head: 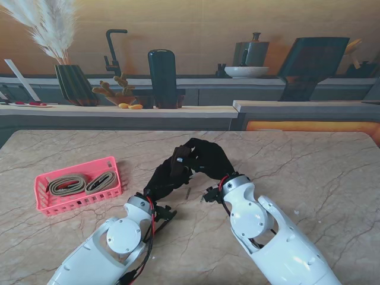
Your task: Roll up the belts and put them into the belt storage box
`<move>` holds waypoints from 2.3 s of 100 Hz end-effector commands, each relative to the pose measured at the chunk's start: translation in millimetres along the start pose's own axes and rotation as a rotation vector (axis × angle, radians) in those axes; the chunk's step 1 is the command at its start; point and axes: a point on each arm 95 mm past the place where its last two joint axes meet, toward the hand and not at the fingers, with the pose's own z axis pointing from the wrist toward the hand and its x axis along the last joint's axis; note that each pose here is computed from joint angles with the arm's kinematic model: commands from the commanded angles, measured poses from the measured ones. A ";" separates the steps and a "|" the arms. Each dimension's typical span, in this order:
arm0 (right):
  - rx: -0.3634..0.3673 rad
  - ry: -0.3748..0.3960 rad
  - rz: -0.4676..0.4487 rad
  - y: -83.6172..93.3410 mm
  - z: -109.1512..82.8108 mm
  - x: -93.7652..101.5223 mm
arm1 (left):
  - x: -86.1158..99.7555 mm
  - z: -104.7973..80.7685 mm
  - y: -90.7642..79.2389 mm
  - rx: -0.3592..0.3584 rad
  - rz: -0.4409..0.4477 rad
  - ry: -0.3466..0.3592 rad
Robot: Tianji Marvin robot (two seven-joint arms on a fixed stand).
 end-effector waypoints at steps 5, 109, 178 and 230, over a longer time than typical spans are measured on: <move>-0.003 -0.005 0.021 1.1 -2.9 3.5 | -4.0 -0.6 2.2 -0.023 0.027 0.008; -0.016 0.036 -0.151 0.9 -12.6 -5.2 | -4.6 1.7 0.4 0.029 0.099 -0.006; 0.118 -0.001 -0.053 -12.6 -12.5 -4.8 | -9.4 3.5 -0.3 -0.067 0.240 -0.013; 0.065 -0.062 0.005 -10.1 -13.7 -9.3 | -11.2 5.6 -2.9 -0.053 0.280 0.048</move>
